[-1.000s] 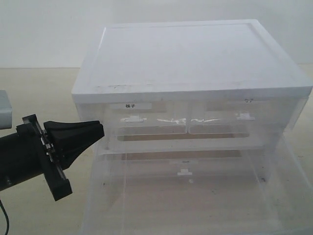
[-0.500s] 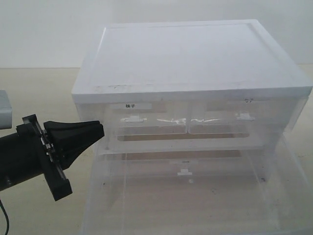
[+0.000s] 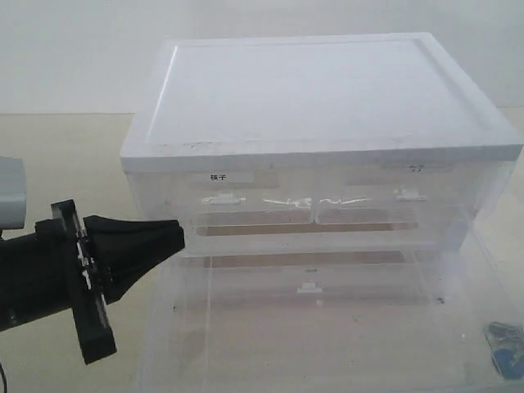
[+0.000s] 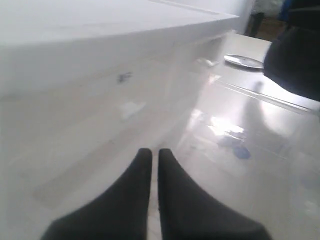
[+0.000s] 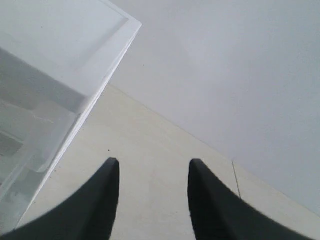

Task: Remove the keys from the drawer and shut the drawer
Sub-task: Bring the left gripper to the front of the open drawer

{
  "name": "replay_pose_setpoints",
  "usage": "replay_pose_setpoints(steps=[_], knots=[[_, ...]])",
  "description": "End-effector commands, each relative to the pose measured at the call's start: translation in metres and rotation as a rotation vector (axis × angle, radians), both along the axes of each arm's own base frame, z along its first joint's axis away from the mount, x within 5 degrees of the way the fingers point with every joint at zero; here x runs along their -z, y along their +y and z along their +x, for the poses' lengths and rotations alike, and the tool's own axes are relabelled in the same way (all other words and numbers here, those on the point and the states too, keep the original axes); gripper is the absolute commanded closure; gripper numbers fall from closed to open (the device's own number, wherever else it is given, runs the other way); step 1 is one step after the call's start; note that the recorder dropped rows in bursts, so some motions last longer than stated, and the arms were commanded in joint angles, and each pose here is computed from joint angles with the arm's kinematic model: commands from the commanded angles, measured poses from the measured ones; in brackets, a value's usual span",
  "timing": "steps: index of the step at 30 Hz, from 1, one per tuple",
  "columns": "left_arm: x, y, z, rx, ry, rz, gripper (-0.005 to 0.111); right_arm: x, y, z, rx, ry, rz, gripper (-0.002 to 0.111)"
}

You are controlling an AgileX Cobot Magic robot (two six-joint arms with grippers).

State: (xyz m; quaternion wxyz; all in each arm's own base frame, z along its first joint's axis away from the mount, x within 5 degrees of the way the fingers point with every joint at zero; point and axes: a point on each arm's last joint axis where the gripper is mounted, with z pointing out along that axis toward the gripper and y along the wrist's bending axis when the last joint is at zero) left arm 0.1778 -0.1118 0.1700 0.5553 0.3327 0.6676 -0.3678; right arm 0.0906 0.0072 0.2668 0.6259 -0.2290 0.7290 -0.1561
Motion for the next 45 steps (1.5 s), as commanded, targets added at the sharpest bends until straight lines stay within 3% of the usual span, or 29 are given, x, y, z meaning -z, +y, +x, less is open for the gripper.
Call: replay_pose_setpoints(steps=[1, 4, 10, 13, 18, 22, 31, 39, 45], knots=[[-0.016, -0.017, -0.024, 0.259, -0.056, 0.014, 0.102, -0.001, -0.001, 0.000, 0.008, -0.013, 0.010, 0.069], [-0.027, -0.030, -0.056, 0.485, -0.078, 0.039, 0.102, -0.001, 0.000, 0.000, -0.004, -0.014, 0.012, 0.069], [-0.018, -0.061, -0.101, 0.716, -0.032, 0.158, 0.102, -0.001, 0.000, 0.000, -0.006, -0.009, 0.015, 0.069], [-0.006, -0.072, -0.103, 0.594, -0.007, 0.311, 0.102, -0.002, 0.000, -0.001, -0.018, -0.016, 0.031, 0.069], [-0.002, -0.077, -0.107, 0.570, -0.006, 0.371, 0.102, -0.004, -0.009, -0.006, -0.010, -0.040, 0.088, 0.069], [0.005, -0.073, -0.091, 0.375, 0.033, 0.453, 0.102, -0.004, -0.009, -0.006, -0.012, -0.044, 0.111, 0.069], [0.016, -0.078, -0.063, 0.143, 0.006, 0.489, 0.102, -0.004, -0.008, -0.006, -0.027, -0.037, 0.121, 0.069], [0.007, -0.085, -0.054, 0.073, -0.107, 0.363, 0.102, -0.004, -0.008, -0.006, -0.027, -0.033, 0.123, 0.069], [0.003, -0.086, -0.042, -0.012, -0.119, 0.387, 0.102, -0.004, -0.007, -0.006, -0.033, -0.034, 0.124, 0.069]])
